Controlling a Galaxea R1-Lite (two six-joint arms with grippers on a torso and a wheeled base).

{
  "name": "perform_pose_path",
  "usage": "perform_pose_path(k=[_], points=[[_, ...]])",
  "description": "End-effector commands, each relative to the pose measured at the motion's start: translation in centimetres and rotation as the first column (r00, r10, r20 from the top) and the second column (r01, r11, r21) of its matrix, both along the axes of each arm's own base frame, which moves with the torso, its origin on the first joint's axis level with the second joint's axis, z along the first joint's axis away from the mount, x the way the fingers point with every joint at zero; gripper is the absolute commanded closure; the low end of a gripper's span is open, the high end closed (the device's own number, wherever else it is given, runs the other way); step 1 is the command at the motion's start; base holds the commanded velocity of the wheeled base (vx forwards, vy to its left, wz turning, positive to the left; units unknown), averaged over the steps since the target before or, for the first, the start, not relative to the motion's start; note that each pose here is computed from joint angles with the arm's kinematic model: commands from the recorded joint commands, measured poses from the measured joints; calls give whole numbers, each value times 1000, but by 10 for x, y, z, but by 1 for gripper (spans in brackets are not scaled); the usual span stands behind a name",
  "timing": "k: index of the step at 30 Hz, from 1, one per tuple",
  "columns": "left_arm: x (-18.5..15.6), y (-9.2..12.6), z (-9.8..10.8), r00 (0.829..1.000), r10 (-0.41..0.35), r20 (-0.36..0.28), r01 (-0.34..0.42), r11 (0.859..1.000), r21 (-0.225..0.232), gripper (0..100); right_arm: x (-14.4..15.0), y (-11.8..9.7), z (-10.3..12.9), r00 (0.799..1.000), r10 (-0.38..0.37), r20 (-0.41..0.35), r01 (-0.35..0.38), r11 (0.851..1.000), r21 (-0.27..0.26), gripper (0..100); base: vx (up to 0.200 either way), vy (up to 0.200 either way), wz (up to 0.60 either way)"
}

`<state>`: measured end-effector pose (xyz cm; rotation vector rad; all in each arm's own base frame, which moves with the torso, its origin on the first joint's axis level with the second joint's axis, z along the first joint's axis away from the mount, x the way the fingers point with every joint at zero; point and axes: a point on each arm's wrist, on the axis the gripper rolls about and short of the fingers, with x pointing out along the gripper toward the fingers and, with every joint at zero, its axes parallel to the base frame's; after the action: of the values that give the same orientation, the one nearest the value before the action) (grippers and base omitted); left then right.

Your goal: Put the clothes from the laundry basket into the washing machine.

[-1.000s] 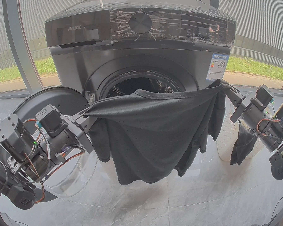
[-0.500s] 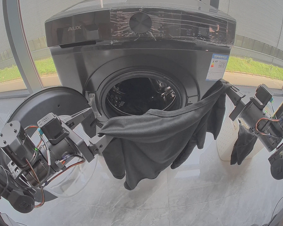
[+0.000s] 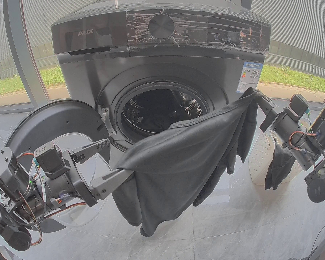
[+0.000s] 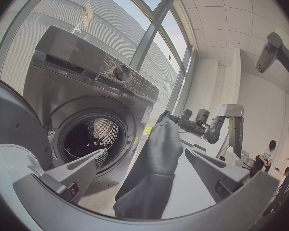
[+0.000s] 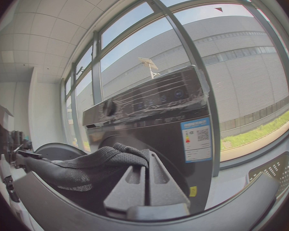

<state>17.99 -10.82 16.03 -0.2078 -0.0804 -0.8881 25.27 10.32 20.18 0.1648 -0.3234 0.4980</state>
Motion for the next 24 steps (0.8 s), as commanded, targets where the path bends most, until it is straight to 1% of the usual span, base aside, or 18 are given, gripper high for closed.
perform_pose_path(k=[1,3,5,7,9,11,13,14,15,16,18,19,21,24], points=[[-8,5,-6,1000,-23,-10,23,999,26,0,15,-9,1,997,-74,-4,74,997,14,100,0,0,0],[-4,4,-5,1000,-11,-4,11,1000,29,0,13,-7,-2,998,-59,-15,59,998,13,100,0,0,0],[3,6,-6,1000,25,6,-25,999,42,0,11,-6,-4,998,-53,-20,53,999,9,100,0,0,0],[11,5,-9,997,69,14,-70,995,65,0,8,2,-4,1000,-23,-20,23,1000,9,100,0,0,0],[20,3,-11,990,139,31,-142,986,83,0,2,14,-3,1000,23,-20,-22,1000,12,100,0,0,0],[24,1,-12,982,182,43,-185,978,93,0,-3,22,-4,998,56,-23,-56,998,11,100,0,0,0],[28,-5,-14,981,187,45,-191,977,99,0,-11,34,-6,994,103,-31,-102,995,9,100,0,0,0],[29,-6,-14,981,186,47,-190,977,101,0,-12,36,-5,994,109,-29,-108,994,10,100,0,0,0],[35,-15,-17,984,171,48,-176,978,113,0,-14,42,-6,991,132,-32,-131,991,9,100,0,0,0],[39,-18,-19,984,171,49,-176,977,119,0,-14,43,-6,990,136,-32,-136,991,9,100,0,0,0],[56,-27,-27,980,192,57,-198,969,148,0,-13,47,-5,989,145,-31,-144,989,8,100,0,0,0],[62,-30,-29,978,200,64,-207,966,156,0,-12,48,-5,989,146,-30,-146,989,8,100,0,0,0],[76,-38,-35,976,207,66,-215,963,165,0,-9,52,-3,988,155,-18,-155,988,12,100,0,0,0],[88,-46,-41,976,211,60,-219,961,167,0,-7,55,1,987,163,-5,-163,987,16,100,0,0,0]])
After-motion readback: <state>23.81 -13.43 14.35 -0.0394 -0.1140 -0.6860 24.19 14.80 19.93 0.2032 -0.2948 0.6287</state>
